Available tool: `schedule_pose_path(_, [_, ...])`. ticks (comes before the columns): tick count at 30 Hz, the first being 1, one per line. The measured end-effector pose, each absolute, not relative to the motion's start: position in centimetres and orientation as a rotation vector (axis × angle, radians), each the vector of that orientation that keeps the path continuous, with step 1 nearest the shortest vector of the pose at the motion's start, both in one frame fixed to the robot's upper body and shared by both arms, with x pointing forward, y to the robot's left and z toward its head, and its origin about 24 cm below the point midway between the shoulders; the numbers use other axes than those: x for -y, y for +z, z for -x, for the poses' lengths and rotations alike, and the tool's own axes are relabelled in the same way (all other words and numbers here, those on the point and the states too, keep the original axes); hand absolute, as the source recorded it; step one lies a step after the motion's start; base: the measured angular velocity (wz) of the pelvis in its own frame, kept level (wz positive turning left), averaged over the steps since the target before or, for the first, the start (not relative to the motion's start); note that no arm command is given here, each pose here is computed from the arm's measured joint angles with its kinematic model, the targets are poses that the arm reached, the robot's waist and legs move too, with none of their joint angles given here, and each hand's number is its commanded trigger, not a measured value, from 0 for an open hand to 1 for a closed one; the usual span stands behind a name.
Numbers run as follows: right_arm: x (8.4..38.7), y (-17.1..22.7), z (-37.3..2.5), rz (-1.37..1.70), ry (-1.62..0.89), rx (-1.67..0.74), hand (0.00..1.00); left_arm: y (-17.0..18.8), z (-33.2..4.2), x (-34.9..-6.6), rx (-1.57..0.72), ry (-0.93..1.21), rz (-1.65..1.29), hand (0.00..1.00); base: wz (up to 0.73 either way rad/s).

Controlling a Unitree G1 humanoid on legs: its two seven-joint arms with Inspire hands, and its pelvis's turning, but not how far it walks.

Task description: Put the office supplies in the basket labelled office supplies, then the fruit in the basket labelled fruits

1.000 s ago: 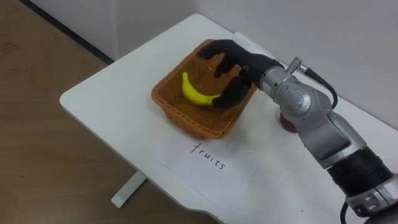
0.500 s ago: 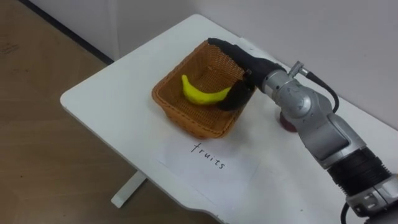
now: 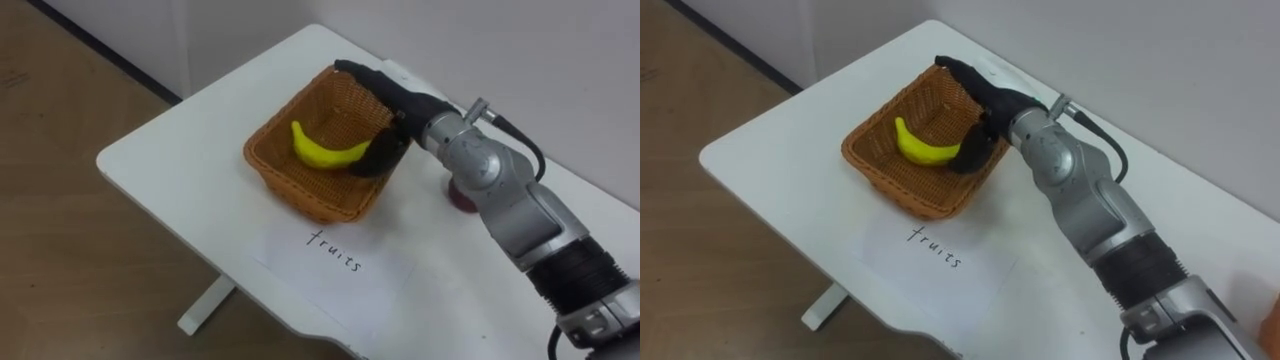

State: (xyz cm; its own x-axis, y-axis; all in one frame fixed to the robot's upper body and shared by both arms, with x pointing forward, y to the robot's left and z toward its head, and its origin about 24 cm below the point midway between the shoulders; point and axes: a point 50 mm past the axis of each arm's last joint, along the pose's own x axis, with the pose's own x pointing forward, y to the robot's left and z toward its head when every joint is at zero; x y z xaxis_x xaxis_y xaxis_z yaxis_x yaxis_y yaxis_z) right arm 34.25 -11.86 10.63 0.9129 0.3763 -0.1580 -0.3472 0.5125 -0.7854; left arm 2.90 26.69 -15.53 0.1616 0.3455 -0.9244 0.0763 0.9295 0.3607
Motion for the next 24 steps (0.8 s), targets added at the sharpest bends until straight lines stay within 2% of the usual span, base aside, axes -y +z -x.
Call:
schedule_pose_path(11, [14.5,13.5,-35.0,0.691,0.210,0.132,0.00,-15.6,-3.4,-26.4,-1.397,0.210,-0.390,0.00,-0.01])
schedule_pose_path(24, [16.3,13.1,-35.4,0.455,0.051,0.107,0.00,-15.9,-2.6,-25.7,-1.415,0.215,-0.383,0.00,-0.03])
